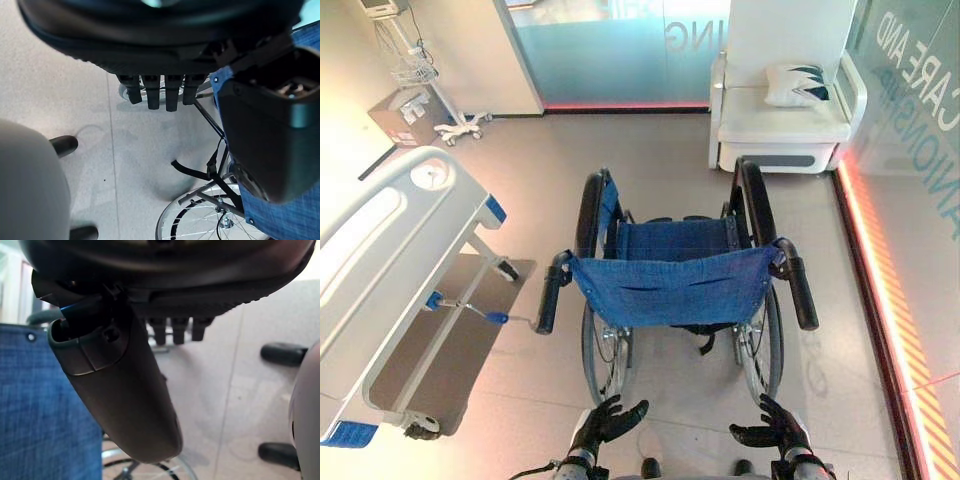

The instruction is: Push the wheelchair next to the bed

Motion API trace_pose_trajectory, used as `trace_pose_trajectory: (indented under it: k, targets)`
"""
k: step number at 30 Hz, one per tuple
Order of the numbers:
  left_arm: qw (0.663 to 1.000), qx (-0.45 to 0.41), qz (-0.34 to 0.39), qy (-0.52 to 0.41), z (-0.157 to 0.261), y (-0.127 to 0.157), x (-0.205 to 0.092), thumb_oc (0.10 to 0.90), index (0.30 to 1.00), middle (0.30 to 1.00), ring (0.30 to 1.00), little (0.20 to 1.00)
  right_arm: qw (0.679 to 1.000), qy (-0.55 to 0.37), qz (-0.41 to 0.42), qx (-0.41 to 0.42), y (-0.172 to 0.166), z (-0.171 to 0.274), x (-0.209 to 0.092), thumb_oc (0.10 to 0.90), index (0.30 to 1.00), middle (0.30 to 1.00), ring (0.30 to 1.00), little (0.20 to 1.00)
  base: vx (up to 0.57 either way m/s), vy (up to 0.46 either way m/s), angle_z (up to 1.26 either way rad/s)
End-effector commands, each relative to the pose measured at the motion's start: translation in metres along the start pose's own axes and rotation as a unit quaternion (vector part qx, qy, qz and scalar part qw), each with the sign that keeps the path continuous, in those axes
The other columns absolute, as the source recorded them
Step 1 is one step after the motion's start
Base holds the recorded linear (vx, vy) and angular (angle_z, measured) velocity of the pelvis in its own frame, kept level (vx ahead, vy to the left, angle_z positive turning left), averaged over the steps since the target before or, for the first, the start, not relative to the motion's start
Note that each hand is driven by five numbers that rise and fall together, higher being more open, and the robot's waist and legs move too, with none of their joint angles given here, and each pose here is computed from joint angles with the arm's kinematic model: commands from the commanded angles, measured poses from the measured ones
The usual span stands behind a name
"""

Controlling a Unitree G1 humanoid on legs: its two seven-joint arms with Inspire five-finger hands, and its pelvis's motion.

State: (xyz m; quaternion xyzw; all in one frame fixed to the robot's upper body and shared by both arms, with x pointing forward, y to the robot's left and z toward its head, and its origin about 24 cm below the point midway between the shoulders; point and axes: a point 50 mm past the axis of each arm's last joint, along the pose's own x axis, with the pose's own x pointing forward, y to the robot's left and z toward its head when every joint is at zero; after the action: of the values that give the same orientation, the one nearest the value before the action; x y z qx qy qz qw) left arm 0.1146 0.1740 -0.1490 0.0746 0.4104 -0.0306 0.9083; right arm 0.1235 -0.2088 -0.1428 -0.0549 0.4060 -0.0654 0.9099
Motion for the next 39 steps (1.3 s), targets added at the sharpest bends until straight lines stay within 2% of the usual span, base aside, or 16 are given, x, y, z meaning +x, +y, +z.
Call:
trace_pose_trajectory:
  k: [1, 7, 11, 15, 16, 19, 22, 24, 27, 30, 34, 38, 39]
  targets:
    - [0.999, -0.005, -0.019, -0.026, 0.010, -0.005, 0.004, 0.800, 0.900, 0.900, 0.900, 0.900, 0.999, -0.047, 0.007, 0.007, 0.006, 0.027, 0.011, 0.800, 0.900, 0.900, 0.900, 0.900, 0.00, 0.000, 0.00]
    - [0.999, -0.024, -0.018, -0.039, 0.015, -0.003, 0.005, 0.800, 0.900, 0.900, 0.900, 0.900, 0.998, -0.050, 0.007, 0.028, 0.006, 0.029, 0.011, 0.800, 0.900, 0.900, 0.900, 0.900, 0.00, 0.000, 0.00]
    - [0.994, -0.084, 0.026, -0.061, 0.022, 0.008, 0.006, 0.800, 0.900, 0.900, 0.900, 0.900, 0.995, -0.074, -0.021, 0.057, -0.001, 0.042, 0.012, 0.800, 0.900, 0.900, 0.900, 0.900, 0.00, 0.000, 0.00]
    - [0.980, -0.152, 0.090, -0.097, 0.035, 0.031, 0.005, 0.800, 0.900, 0.900, 0.900, 0.900, 0.990, -0.108, -0.052, 0.074, -0.014, 0.059, 0.013, 0.800, 0.900, 0.900, 0.900, 0.900, 0.00, -0.010, 0.00]
    - [0.968, -0.189, 0.119, -0.112, 0.039, 0.046, 0.003, 0.800, 0.900, 0.900, 0.900, 0.900, 0.987, -0.125, -0.072, 0.077, -0.024, 0.069, 0.012, 0.800, 0.900, 0.900, 0.900, 0.900, 0.00, -0.035, 0.00]
    - [0.945, -0.230, 0.176, -0.153, 0.051, 0.076, -0.003, 0.800, 0.900, 0.900, 0.900, 0.900, 0.976, -0.148, -0.127, 0.094, -0.048, 0.085, 0.010, 0.800, 0.900, 0.900, 0.900, 0.900, 0.00, -0.048, 0.01]
    - [0.928, -0.229, 0.217, -0.200, 0.068, 0.099, -0.010, 0.800, 0.900, 0.900, 0.900, 0.900, 0.960, -0.191, -0.166, 0.119, -0.074, 0.106, 0.006, 0.800, 0.900, 0.900, 0.900, 0.900, 0.00, -0.012, 0.01]
    - [0.899, -0.231, 0.271, -0.254, 0.087, 0.128, -0.022, 0.800, 0.900, 0.900, 0.900, 0.900, 0.937, -0.248, -0.198, 0.148, -0.107, 0.136, -0.004, 0.800, 0.900, 0.900, 0.900, 0.900, 0.00, 0.000, 0.00]
    - [0.862, -0.222, 0.330, -0.315, 0.112, 0.160, -0.040, 0.800, 0.900, 0.900, 0.900, 0.900, 0.905, -0.323, -0.211, 0.176, -0.135, 0.170, -0.021, 0.800, 0.900, 0.900, 0.900, 0.900, 0.00, 0.000, 0.00]
    - [0.830, -0.206, 0.352, -0.380, 0.140, 0.183, -0.059, 0.800, 0.900, 0.900, 0.900, 0.900, 0.880, -0.382, -0.209, 0.188, -0.151, 0.197, -0.036, 0.800, 0.900, 0.900, 0.900, 0.900, 0.00, 0.000, 0.00]
    - [0.789, -0.178, 0.354, -0.469, 0.179, 0.197, -0.086, 0.800, 0.900, 0.900, 0.900, 0.900, 0.844, -0.464, -0.192, 0.188, -0.155, 0.228, -0.058, 0.800, 0.900, 0.900, 0.900, 0.900, 0.00, 0.000, 0.00]
    - [0.774, -0.139, 0.331, -0.522, 0.208, 0.196, -0.103, 0.800, 0.900, 0.900, 0.900, 0.900, 0.821, -0.513, -0.174, 0.182, -0.151, 0.247, -0.074, 0.800, 0.900, 0.900, 0.900, 0.900, 0.00, 0.000, 0.00]
    - [0.770, -0.124, 0.305, -0.547, 0.223, 0.193, -0.111, 0.800, 0.900, 0.900, 0.900, 0.900, 0.807, -0.539, -0.164, 0.177, -0.150, 0.257, -0.083, 0.800, 0.900, 0.900, 0.900, 0.900, 0.00, 0.000, 0.00]
